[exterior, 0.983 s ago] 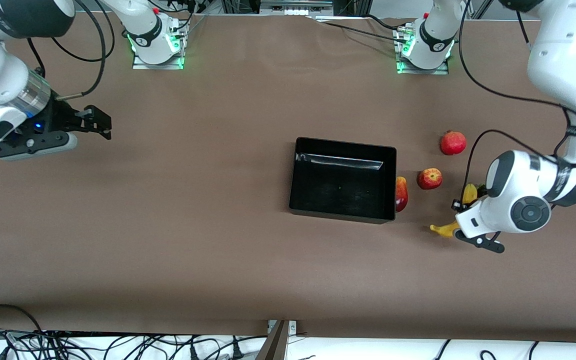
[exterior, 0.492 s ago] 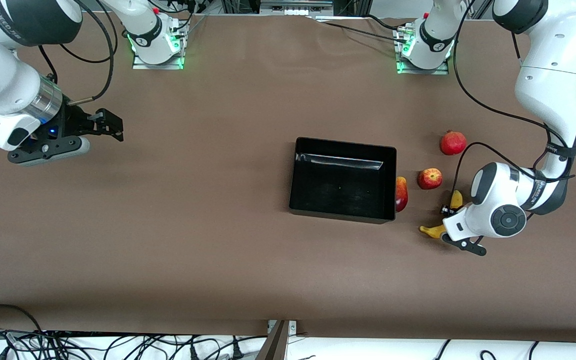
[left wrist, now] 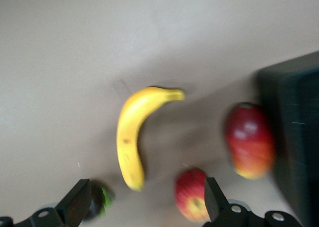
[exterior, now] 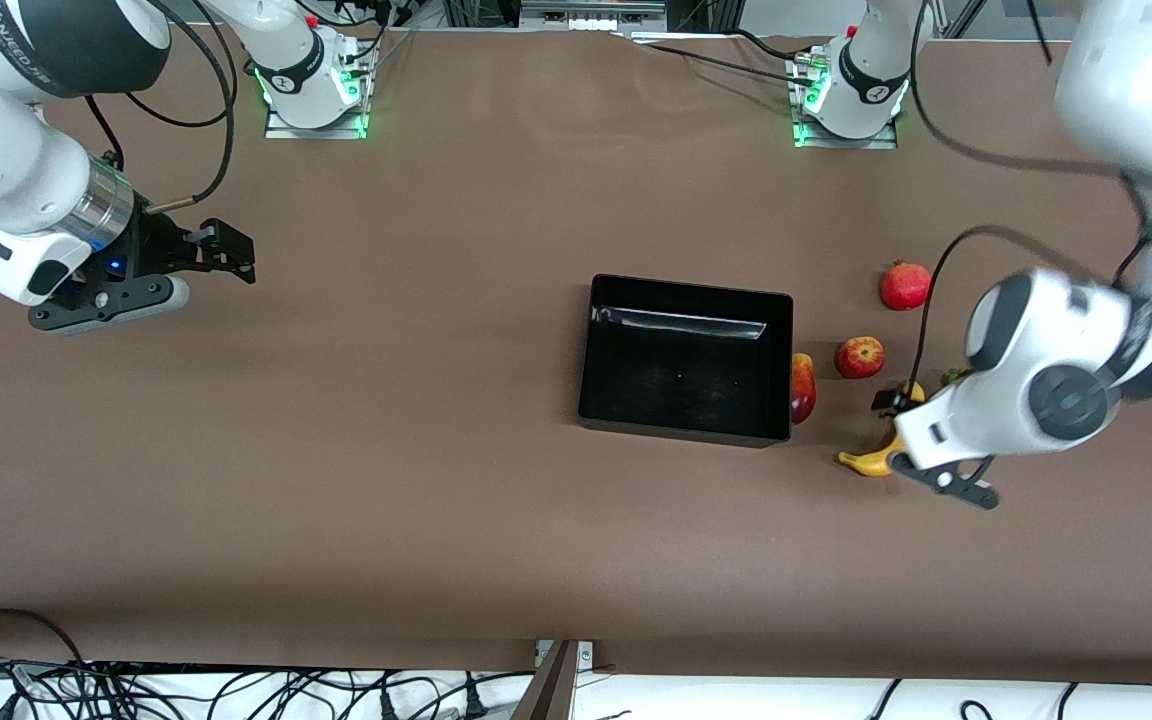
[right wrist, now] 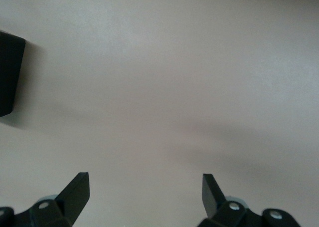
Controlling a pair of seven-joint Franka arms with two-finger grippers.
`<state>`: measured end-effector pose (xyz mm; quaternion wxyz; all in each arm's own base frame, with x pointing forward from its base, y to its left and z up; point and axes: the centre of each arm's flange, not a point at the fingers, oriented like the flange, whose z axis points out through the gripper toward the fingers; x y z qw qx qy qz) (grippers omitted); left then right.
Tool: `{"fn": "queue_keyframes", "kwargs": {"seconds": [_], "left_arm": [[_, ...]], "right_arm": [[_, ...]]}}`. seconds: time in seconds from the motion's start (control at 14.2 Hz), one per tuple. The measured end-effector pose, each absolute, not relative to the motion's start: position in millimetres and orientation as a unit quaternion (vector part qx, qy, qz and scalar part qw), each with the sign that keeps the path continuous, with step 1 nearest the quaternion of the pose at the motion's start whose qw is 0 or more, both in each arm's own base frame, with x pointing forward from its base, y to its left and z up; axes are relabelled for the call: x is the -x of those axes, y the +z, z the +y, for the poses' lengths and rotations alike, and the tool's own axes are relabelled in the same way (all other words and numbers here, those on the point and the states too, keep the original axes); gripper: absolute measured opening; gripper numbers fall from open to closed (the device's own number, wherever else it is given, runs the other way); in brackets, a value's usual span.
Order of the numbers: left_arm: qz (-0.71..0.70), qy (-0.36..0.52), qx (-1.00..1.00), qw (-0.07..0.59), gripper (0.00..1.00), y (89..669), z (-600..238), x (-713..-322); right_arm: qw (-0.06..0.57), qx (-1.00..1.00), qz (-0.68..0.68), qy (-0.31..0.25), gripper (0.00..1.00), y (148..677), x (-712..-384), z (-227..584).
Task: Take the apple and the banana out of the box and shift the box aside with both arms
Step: 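Lift the banana out and lower it onto the table near the apples, then retract the left gripper while the right gripper moves toward the box, then lower the right gripper onto the black box rim and grasp it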
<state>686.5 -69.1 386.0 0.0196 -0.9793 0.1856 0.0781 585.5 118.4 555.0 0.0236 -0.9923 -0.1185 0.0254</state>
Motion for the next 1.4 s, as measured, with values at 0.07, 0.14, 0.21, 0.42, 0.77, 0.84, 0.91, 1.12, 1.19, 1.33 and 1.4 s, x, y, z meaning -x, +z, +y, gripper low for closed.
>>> {"fn": "queue_keyframes", "kwargs": {"seconds": [0.07, 0.14, 0.21, 0.42, 0.77, 0.84, 0.91, 1.12, 1.19, 1.33, 1.4], "left_arm": [[0.177, 0.077, 0.981, 0.015, 1.0, 426, -69, -677], [0.169, 0.079, 0.982, 0.016, 1.0, 461, -66, -667], [0.162, 0.086, 0.983, 0.018, 1.0, 489, -62, -658], [0.146, 0.092, 0.985, 0.017, 1.0, 548, -54, -644], [0.032, 0.033, 0.999, 0.005, 1.0, 596, -39, -603], [0.022, 0.013, 1.0, 0.008, 1.0, 593, -33, -592], [0.018, 0.002, 1.0, 0.01, 1.0, 586, -29, -580], [0.011, 0.013, 1.0, 0.012, 1.0, 567, -30, -559], [0.01, 0.015, 1.0, 0.012, 1.0, 566, -31, -559], [0.008, 0.016, 1.0, 0.012, 1.0, 565, -33, -558], [0.007, 0.016, 1.0, 0.012, 1.0, 565, -33, -558]], "right_arm": [[0.024, 0.992, -0.119, 0.026, 1.0, 555, -586, 118], [0.024, 0.992, -0.119, 0.026, 1.0, 555, -586, 118], [0.024, 0.992, -0.119, 0.026, 1.0, 555, -586, 119], [0.028, 0.992, -0.118, 0.026, 1.0, 555, -585, 119], [0.035, 0.993, -0.106, 0.033, 1.0, 549, -584, 139], [0.034, 0.994, -0.097, 0.038, 1.0, 543, -582, 155], [0.033, 0.994, -0.091, 0.043, 1.0, 537, -581, 175], [0.032, 0.996, -0.068, 0.045, 1.0, 513, -580, 247], [0.033, 0.997, -0.057, 0.043, 1.0, 502, -580, 273], [0.038, 0.998, -0.033, 0.034, 1.0, 474, -578, 324], [0.042, 0.998, -0.021, 0.03, 1.0, 458, -575, 348]]}}
